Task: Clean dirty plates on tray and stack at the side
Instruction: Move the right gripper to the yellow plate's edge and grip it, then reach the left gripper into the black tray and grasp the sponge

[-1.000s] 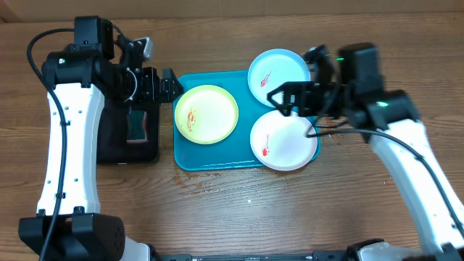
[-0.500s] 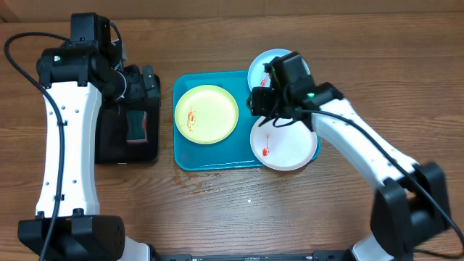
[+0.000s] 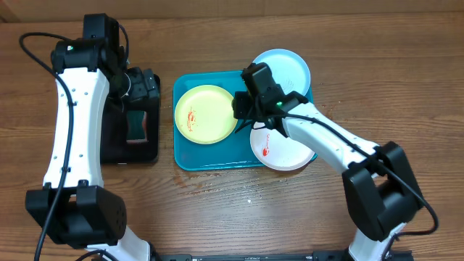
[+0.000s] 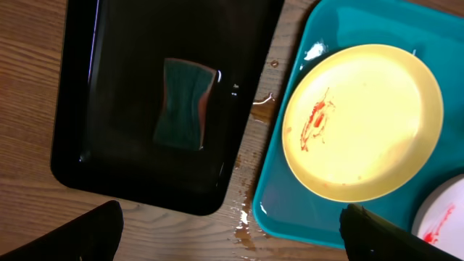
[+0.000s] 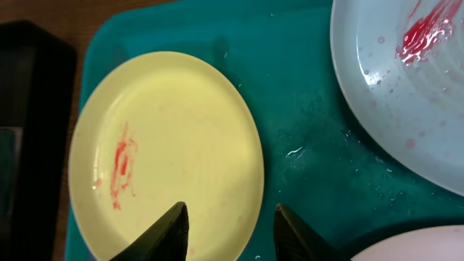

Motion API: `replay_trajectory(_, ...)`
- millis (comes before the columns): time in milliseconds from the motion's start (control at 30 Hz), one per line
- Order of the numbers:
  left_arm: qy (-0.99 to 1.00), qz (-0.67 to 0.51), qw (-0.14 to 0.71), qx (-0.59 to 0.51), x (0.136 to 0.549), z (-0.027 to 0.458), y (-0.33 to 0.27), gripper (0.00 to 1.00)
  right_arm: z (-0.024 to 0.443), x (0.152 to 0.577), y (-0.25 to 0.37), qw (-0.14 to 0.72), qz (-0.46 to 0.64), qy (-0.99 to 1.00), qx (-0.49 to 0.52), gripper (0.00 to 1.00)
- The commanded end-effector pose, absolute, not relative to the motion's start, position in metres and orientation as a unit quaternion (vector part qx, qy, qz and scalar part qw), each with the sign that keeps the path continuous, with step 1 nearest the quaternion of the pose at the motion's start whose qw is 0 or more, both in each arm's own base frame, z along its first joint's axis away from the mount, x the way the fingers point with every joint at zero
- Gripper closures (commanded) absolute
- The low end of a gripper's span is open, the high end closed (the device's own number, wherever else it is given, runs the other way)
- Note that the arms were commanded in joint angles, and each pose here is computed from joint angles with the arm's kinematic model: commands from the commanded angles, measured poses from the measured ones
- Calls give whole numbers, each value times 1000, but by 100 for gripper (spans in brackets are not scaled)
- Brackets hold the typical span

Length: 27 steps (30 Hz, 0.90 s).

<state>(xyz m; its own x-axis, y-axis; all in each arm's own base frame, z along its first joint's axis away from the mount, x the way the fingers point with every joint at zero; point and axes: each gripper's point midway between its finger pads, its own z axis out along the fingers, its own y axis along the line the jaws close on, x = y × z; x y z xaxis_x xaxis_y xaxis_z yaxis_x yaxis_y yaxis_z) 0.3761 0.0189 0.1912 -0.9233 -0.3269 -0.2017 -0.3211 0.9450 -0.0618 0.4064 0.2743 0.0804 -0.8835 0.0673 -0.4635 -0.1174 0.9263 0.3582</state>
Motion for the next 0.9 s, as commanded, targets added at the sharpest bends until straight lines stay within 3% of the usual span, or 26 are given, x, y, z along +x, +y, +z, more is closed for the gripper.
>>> replay_trajectory(0,980,3,104,-169,381,188,23,4,64,413,275,239,175,955,-7,60)
replay_trajectory(267,979,18,110,-170,384,188,28,4,37,415,284,225,181,957,-12,63)
replay_trajectory(500,978,40,115,-172,385,188,36,4,18,411,294,215,181,960,-19,75)
replay_trajectory(700,978,40,112,-172,386,183,36,6,10,408,292,206,173,963,-18,95)
replay_trajectory(867,979,67,96,-169,385,171,45,14,8,405,290,196,170,966,-9,96)
